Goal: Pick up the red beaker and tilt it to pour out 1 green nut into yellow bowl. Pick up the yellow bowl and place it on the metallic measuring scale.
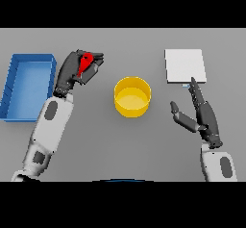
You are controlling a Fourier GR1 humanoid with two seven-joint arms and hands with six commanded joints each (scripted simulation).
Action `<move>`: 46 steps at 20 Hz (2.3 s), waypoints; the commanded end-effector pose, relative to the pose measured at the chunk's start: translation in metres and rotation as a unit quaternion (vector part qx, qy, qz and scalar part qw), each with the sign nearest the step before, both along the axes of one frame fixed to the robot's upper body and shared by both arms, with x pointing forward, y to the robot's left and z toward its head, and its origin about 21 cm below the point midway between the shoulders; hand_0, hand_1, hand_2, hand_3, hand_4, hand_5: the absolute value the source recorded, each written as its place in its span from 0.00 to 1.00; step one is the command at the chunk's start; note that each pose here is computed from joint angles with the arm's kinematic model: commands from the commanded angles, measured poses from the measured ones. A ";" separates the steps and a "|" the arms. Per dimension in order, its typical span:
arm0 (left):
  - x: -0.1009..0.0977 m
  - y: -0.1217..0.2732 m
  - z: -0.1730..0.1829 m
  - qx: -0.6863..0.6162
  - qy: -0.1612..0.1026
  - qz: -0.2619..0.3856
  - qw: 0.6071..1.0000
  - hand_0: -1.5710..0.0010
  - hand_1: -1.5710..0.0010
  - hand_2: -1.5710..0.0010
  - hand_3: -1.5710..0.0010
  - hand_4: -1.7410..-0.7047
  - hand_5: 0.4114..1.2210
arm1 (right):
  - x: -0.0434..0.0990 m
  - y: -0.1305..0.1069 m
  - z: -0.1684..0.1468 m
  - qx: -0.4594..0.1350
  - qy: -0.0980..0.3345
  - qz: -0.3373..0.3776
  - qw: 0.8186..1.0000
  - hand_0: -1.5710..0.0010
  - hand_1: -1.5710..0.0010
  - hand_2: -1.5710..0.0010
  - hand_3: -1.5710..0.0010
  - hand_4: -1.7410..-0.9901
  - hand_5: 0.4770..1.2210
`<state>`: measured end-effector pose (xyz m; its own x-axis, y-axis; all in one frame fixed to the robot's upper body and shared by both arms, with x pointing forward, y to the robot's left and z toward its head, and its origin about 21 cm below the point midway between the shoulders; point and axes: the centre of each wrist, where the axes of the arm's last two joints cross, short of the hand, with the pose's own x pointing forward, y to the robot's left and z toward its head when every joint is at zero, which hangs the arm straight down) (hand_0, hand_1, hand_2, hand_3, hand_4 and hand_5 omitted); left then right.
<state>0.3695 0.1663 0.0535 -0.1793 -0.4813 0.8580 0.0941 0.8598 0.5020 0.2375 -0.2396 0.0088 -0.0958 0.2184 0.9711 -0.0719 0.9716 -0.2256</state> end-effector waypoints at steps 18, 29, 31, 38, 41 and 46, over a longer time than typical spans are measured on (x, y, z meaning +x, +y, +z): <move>0.026 -0.066 0.058 0.556 -0.022 -0.181 0.811 0.00 0.00 0.00 0.11 0.09 0.99 | -0.003 0.003 0.002 0.027 0.015 -0.012 0.999 1.00 1.00 1.00 1.00 0.61 0.25; 0.031 -0.116 0.075 0.730 -0.065 -0.227 0.642 0.00 0.00 0.00 0.10 0.01 1.00 | 0.003 0.000 -0.004 0.039 0.024 -0.012 0.999 1.00 1.00 1.00 1.00 0.59 0.17; 0.028 -0.125 0.074 0.751 -0.076 -0.231 0.614 0.00 0.00 0.00 0.06 0.01 1.00 | 0.000 0.002 -0.004 0.037 0.017 -0.012 0.999 1.00 1.00 1.00 1.00 0.59 0.16; 0.022 -0.144 0.066 0.820 -0.119 -0.235 0.508 0.00 0.00 0.00 0.01 0.00 1.00 | -0.003 -0.003 -0.003 0.030 0.014 -0.018 0.999 1.00 1.00 1.00 1.00 0.61 0.17; 0.020 -0.155 0.065 0.838 -0.126 -0.237 0.475 0.00 0.00 0.00 0.01 0.00 1.00 | -0.004 -0.001 -0.004 0.028 0.018 -0.019 0.999 1.00 1.00 1.00 1.00 0.60 0.17; 0.021 -0.162 0.069 0.863 -0.130 -0.233 0.428 0.00 0.00 0.00 0.00 0.00 1.00 | 0.000 -0.002 -0.007 0.018 0.017 -0.023 0.999 1.00 1.00 1.00 1.00 0.62 0.15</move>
